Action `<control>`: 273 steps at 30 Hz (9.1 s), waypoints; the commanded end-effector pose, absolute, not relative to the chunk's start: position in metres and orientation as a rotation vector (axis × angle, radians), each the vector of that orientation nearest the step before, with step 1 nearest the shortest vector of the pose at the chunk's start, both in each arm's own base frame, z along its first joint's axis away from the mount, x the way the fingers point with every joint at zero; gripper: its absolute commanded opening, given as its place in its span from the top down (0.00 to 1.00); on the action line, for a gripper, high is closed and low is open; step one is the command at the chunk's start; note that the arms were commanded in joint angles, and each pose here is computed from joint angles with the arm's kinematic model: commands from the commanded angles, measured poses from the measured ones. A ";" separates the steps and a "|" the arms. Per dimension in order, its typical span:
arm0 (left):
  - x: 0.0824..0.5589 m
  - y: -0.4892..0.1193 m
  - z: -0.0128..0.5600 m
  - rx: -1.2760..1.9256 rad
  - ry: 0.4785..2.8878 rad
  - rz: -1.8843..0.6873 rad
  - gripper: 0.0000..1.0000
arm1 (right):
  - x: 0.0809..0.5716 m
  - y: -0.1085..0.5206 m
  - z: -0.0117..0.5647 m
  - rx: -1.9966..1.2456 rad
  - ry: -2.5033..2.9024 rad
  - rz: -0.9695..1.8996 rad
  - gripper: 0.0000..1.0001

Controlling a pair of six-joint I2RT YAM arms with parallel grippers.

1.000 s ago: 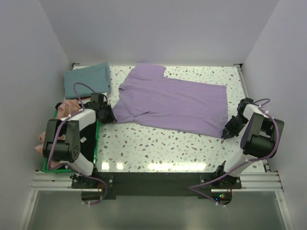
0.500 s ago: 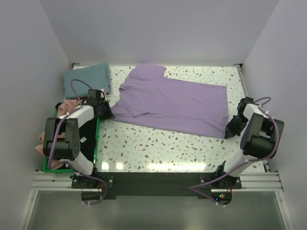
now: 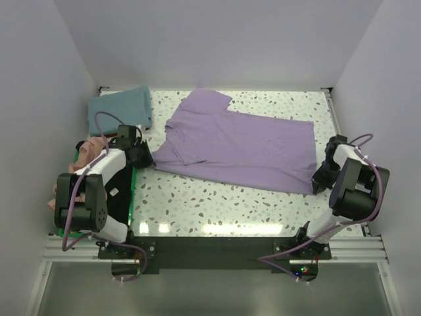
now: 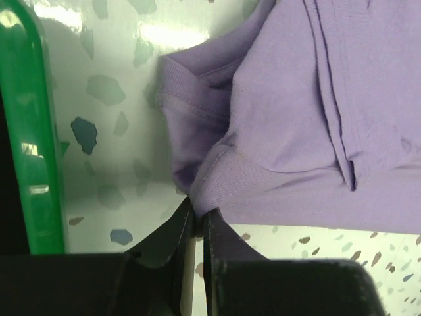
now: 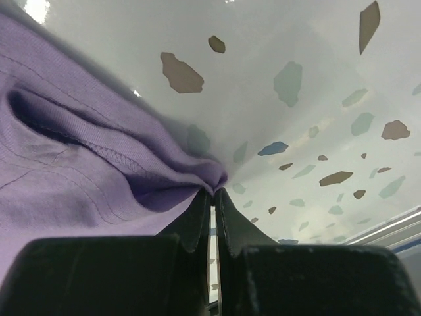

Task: Fold and stack the t-shirts
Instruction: Fold the tshirt

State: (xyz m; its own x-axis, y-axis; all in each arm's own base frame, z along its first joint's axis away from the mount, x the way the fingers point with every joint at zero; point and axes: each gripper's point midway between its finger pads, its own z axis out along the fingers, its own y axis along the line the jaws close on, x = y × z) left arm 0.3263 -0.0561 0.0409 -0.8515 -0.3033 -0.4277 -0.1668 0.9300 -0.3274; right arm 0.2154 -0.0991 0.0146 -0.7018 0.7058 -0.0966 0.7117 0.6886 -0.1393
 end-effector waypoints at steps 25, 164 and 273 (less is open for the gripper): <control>0.332 -0.134 0.124 -0.185 2.422 -0.550 0.35 | 0.295 -0.091 0.078 0.972 2.614 -0.027 0.55; 0.275 -0.121 -0.028 -0.202 2.734 -0.457 0.34 | 0.340 -0.117 0.053 0.923 2.673 -0.092 0.96; 0.400 -0.254 0.047 0.166 2.543 -0.522 1.00 | 0.262 0.067 0.006 0.473 2.854 0.209 0.71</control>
